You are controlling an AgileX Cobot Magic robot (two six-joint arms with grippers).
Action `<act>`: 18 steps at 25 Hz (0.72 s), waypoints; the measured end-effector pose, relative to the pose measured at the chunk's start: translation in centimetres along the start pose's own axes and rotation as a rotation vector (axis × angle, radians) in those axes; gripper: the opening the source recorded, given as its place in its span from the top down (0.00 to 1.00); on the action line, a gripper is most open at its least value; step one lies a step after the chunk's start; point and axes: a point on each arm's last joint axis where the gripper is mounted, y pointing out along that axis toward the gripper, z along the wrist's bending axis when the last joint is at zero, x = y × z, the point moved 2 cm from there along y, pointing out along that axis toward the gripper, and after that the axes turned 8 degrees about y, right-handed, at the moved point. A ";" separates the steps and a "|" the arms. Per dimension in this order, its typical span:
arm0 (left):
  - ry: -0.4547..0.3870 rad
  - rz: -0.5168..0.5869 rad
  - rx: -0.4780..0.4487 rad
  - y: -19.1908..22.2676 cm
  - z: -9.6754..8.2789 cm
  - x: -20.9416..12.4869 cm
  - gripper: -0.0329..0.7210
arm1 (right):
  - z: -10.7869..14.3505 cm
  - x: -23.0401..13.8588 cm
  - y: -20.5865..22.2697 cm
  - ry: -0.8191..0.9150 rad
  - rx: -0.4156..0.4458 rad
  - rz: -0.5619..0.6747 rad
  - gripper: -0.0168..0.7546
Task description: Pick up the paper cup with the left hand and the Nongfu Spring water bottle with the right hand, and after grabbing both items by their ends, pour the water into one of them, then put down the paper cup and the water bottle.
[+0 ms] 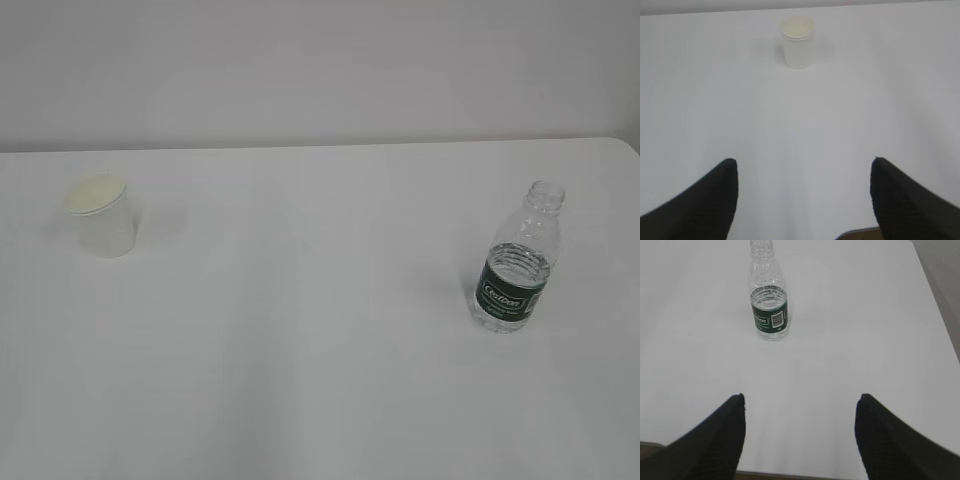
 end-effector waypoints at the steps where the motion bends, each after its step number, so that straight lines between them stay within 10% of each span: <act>1: 0.000 0.000 0.000 0.0 0.0 0.0 0.17 | 0.0 0.0 0.0 -0.001 -0.001 0.000 0.31; 18: -0.006 -0.002 -0.012 0.0 -0.1 0.0 0.20 | 0.0 0.0 0.0 -0.001 -0.002 0.000 0.31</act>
